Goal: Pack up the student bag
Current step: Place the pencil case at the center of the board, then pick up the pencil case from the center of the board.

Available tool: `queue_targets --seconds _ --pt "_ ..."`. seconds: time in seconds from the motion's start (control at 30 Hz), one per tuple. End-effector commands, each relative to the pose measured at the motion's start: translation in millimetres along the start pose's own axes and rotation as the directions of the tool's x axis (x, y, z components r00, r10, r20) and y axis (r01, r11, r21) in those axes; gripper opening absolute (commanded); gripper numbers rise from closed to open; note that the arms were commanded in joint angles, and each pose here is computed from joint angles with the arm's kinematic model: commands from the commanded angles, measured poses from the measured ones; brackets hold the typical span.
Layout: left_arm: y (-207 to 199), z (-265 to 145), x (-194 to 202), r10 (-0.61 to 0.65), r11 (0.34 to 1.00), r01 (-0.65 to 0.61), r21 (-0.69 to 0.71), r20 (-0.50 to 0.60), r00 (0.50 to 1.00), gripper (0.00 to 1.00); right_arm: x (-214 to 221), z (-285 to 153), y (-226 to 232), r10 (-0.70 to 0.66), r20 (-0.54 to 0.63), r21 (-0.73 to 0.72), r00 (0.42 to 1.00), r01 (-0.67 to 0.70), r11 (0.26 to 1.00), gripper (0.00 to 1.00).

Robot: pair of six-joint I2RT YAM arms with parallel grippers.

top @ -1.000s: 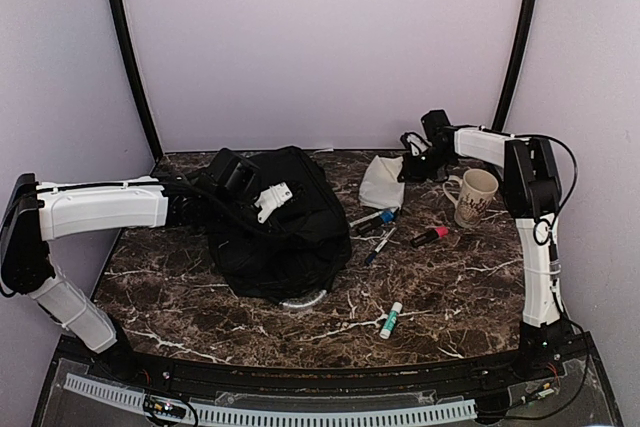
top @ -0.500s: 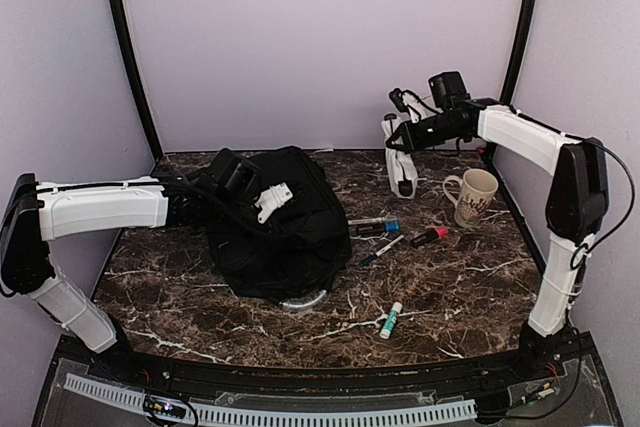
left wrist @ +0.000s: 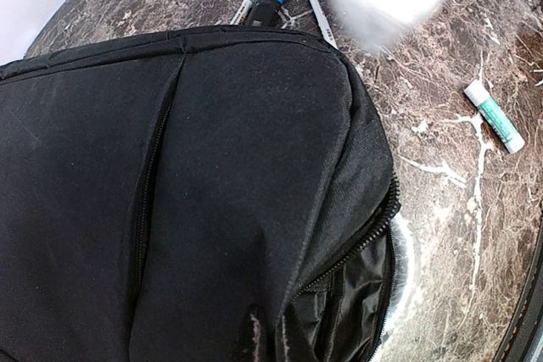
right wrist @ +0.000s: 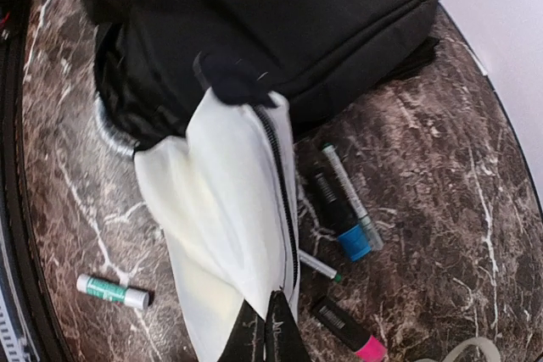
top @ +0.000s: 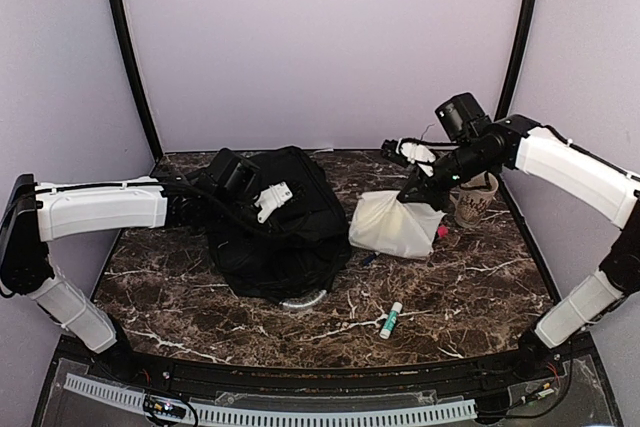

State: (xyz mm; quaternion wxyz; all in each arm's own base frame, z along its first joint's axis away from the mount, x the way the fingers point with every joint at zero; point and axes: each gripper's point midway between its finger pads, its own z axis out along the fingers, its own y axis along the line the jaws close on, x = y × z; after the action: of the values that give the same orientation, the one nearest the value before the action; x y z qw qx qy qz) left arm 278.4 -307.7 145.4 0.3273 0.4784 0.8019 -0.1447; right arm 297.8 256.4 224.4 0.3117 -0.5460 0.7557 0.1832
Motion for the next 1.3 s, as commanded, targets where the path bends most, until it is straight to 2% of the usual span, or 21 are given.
queue_targets --seconds 0.0,0.23,0.37,0.53,0.63,0.73,0.9,1.1,1.27 --pt "4.6 -13.8 -11.8 0.017 0.999 -0.016 -0.031 0.037 0.999 0.00 27.5 5.5 27.4 -0.181 -0.116 0.003 0.977 0.183 0.983 0.00" --pt "4.2 -13.4 -11.1 0.014 0.999 -0.013 -0.029 0.035 0.999 0.00 87.7 42.4 53.6 -0.226 -0.283 -0.054 0.932 0.220 0.974 0.00" --pt "4.6 -14.3 -11.5 0.013 0.999 -0.012 -0.031 0.037 0.999 0.00 104.8 52.2 64.3 -0.234 -0.320 -0.087 0.918 0.217 0.972 0.02" --pt "4.3 -15.0 -11.8 0.013 0.999 -0.012 -0.030 0.038 0.999 0.00 93.0 50.3 59.9 -0.242 -0.306 -0.055 0.921 0.237 0.970 0.48" --pt "3.6 -15.4 -11.7 0.013 1.000 -0.012 -0.027 0.038 0.999 0.00 81.8 52.4 47.9 -0.211 -0.300 -0.002 0.930 0.221 0.975 0.62" --pt "2.0 -16.3 -12.6 0.011 1.000 -0.010 -0.018 0.043 0.999 0.00 66.5 54.2 29.7 -0.135 -0.292 0.055 0.947 0.157 0.986 0.71" --pt "0.7 -17.5 -13.6 0.009 1.000 -0.008 -0.010 0.046 0.999 0.00 62.6 64.7 -15.3 0.098 -0.282 0.131 0.955 -0.063 0.989 0.82" --pt "-0.8 -18.8 -14.3 0.008 1.000 -0.008 -0.002 0.049 0.999 0.00 105.5 87.4 -26.0 0.301 -0.404 0.011 0.864 -0.324 0.946 0.98" --pt "-1.8 -19.1 -14.5 0.006 1.000 -0.007 0.004 0.049 0.999 0.00 135.0 99.8 -41.5 0.371 -0.447 0.064 0.814 -0.385 0.921 0.98"
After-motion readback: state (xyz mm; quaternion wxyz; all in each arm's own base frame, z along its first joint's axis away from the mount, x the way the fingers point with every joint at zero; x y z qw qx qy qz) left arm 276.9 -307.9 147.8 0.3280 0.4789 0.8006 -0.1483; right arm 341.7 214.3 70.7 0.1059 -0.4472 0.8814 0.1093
